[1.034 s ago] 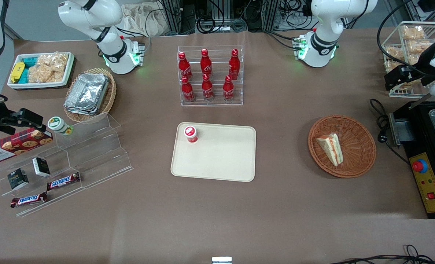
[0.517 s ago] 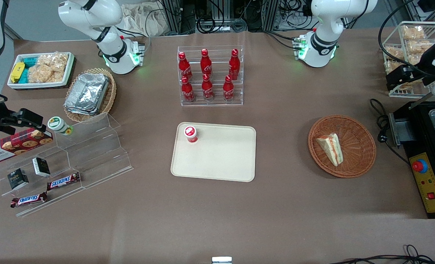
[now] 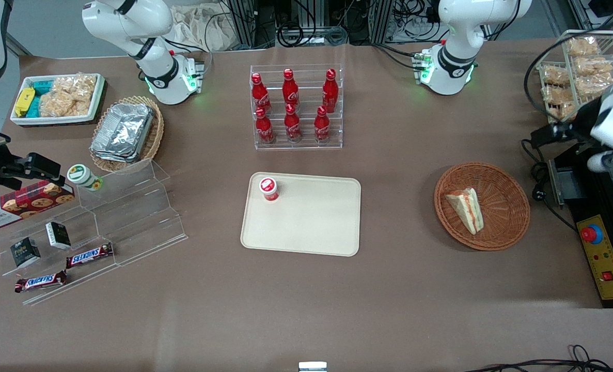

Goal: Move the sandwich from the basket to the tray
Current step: 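Move the left gripper down over the sandwich in the wicker basket, then close the left gripper on the sandwich wedge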

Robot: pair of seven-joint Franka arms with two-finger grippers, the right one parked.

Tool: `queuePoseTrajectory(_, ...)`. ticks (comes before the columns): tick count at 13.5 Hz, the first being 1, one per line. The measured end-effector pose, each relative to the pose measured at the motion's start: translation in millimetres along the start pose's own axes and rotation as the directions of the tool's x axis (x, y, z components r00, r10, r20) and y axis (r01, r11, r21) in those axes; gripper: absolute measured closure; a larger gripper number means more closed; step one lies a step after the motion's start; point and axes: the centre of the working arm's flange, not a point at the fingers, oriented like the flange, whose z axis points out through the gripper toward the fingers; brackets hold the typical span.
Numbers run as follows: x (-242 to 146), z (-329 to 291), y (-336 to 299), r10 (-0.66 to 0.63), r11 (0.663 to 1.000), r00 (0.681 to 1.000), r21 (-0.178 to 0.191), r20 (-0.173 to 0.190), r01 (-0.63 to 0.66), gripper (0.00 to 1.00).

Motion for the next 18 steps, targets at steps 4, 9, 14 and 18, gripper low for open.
queuePoseTrajectory(4, 38.1, 87.4, 16.8, -0.103, 0.995, 0.994, -0.014, -0.019, 0.103, 0.00)
queuePoseTrajectory(9, 38.2, 174.4, 51.5, -0.173, 0.985, 0.985, -0.020, -0.020, 0.173, 0.00)
queuePoseTrajectory(14, 36.2, 257.6, 64.3, -0.178, 0.984, 0.983, -0.028, -0.034, 0.177, 0.00)
queuePoseTrajectory(18, 29.6, 313.5, 63.4, -0.158, 0.987, 0.987, -0.017, -0.042, 0.157, 0.00)
